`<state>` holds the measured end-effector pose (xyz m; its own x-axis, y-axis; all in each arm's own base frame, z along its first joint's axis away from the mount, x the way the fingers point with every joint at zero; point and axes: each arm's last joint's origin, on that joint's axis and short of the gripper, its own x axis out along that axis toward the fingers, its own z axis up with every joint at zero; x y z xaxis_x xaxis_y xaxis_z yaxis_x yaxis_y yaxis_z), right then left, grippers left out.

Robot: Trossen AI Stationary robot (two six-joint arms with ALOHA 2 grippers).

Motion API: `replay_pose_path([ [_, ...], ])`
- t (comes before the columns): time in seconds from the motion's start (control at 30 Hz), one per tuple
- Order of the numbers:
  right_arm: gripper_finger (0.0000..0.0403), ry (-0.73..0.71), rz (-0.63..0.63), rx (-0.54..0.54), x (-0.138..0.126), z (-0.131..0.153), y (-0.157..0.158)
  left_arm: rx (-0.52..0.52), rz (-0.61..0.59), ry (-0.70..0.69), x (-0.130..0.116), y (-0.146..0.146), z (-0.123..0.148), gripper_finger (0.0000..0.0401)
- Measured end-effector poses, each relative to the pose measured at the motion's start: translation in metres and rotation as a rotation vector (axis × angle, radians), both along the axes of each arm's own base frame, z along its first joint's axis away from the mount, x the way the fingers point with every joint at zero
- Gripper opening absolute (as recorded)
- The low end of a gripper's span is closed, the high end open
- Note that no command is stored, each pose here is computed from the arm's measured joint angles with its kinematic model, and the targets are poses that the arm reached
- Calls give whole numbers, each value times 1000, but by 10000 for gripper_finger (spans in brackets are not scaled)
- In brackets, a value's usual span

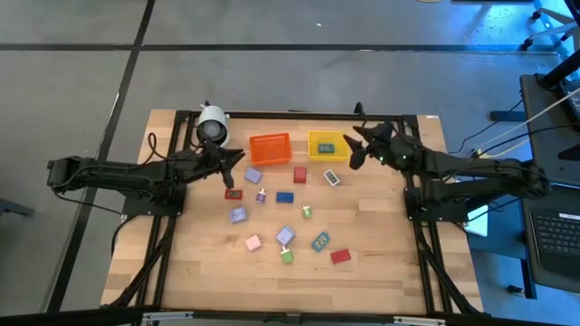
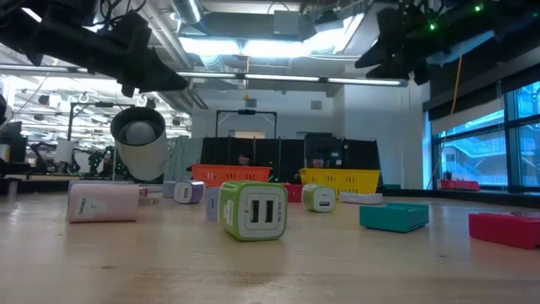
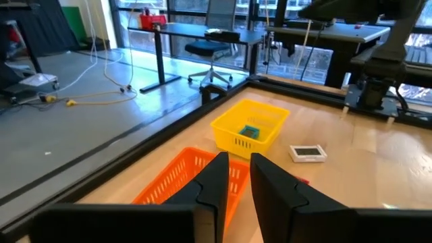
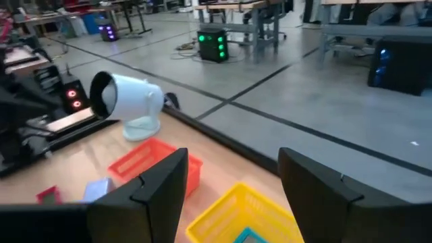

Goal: Pick & Place Office items
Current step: Put the middle purple charger adapter into the orange bin

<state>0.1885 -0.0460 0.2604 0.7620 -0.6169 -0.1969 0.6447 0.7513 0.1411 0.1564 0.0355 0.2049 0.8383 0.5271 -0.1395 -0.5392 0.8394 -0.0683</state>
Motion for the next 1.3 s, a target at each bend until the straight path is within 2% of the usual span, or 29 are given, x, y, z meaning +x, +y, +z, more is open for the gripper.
replay_pose_path([
  [0.27, 233, -40, -4, -17, -1, -20, 10, -28, -43, 26, 7, 0, -6, 71],
  [0.43, 233, -37, 6, -21, -1, -20, 10, -78, -80, 29, 15, 0, 5, 82],
  [0.8, 233, -9, 36, -32, -1, -22, 11, -202, -52, 352, 35, 2, 23, 111],
  [0.93, 233, 22, 58, -26, -1, -24, 12, -297, -96, 461, 33, 0, 21, 114],
  [1.0, 233, 33, 61, -24, -1, -25, 12, -366, -147, 492, 31, -4, 19, 114],
  [1.1, 233, 42, 65, -25, -1, -26, 12, -431, -133, 526, 28, -7, 18, 114],
  [1.3, 233, 42, 89, -20, -1, -26, 12, -444, -65, 557, 25, -6, 16, 114],
])
